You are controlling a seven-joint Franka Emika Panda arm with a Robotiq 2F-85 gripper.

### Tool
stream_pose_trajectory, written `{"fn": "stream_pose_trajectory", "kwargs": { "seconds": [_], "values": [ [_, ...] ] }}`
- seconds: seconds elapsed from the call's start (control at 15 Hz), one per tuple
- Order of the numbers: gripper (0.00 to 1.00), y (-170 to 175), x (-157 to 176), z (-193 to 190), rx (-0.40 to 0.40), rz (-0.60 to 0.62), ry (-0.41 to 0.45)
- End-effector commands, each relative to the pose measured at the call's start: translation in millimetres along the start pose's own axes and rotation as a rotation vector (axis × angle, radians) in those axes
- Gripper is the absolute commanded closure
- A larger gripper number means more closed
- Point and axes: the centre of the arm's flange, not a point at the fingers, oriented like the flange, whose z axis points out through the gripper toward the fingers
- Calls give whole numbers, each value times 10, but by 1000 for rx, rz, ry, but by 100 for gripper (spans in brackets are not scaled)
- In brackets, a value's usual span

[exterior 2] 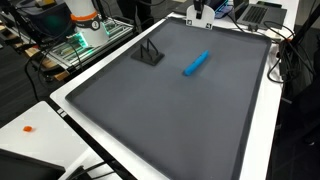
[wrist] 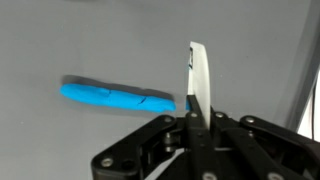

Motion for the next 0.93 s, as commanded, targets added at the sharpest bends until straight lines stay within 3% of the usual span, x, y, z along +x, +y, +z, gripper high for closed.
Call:
{"fn": "stream_pose_trajectory", "kwargs": {
  "seconds": [0.0,0.33,0.87],
  "values": [
    [99,-38,414,208,-67,-64,-27],
    [99,2,633,454,-120,-98,-20],
    [99,59,693,706,-138,-101,-10]
  ]
}}
